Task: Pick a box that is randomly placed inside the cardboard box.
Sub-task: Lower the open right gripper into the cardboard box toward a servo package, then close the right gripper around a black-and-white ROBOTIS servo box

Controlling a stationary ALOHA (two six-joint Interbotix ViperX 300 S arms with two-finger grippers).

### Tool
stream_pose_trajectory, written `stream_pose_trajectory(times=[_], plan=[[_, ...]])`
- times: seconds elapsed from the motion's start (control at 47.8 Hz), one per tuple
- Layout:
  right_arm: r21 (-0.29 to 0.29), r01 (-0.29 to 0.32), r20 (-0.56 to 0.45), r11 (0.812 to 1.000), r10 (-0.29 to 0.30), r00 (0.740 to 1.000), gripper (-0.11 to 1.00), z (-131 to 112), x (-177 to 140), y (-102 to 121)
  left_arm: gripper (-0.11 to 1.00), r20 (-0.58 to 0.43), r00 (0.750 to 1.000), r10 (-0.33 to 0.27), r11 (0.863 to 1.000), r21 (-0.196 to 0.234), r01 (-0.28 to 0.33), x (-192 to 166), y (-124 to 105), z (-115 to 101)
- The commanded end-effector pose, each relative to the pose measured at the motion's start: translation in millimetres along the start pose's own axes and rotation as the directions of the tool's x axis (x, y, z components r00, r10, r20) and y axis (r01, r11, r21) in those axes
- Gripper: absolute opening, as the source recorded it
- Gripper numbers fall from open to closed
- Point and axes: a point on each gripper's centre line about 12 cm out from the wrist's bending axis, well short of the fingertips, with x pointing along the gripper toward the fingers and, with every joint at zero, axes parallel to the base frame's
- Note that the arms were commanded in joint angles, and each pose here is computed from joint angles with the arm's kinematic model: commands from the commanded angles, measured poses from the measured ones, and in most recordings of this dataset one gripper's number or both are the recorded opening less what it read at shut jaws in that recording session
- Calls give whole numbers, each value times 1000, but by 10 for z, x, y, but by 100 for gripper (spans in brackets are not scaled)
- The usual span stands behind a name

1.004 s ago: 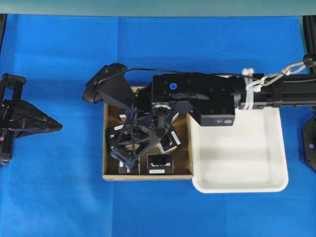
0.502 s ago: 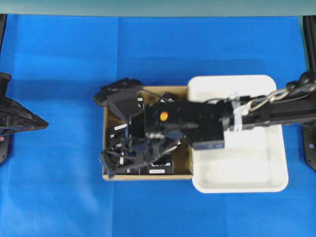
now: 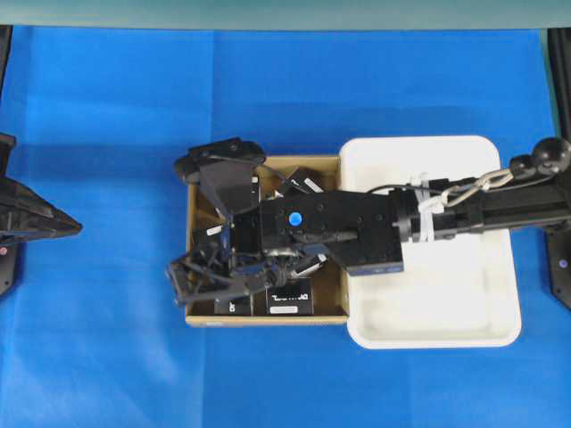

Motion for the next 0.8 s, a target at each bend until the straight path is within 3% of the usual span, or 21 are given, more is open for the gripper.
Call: stream_pose_trajectory(times=[0.0,0.126,0.272,0.356,0.523,0.67,0.774], plan=[[54,-21,12,998,20,1000,24,42,39,37,-7,27,1000,-9,1000,4,9,-51,-23,108],[121,-39,14,992,37,999,48,25,75,91,-7,37,999,-23,1000,14,23,-126,-48,111],[115,-54,11,992,54,999,84,-60,121,166,-7,37,999,-23,1000,18,22,-200,-45,101],[110,-35,2,993,35,999,97,-109,148,174,-7,11,1000,-20,1000,18,20,-224,-40,68],[117,44,-19,992,-42,999,98,-104,136,164,-7,5,1000,-19,1000,19,19,-260,-37,50],[160,133,-21,978,-132,991,98,-106,151,143,-7,9,1000,-19,1000,21,19,-274,-37,51],[194,150,1,969,-153,988,98,-87,212,151,-7,6,1000,-19,1000,21,19,-271,-36,44]])
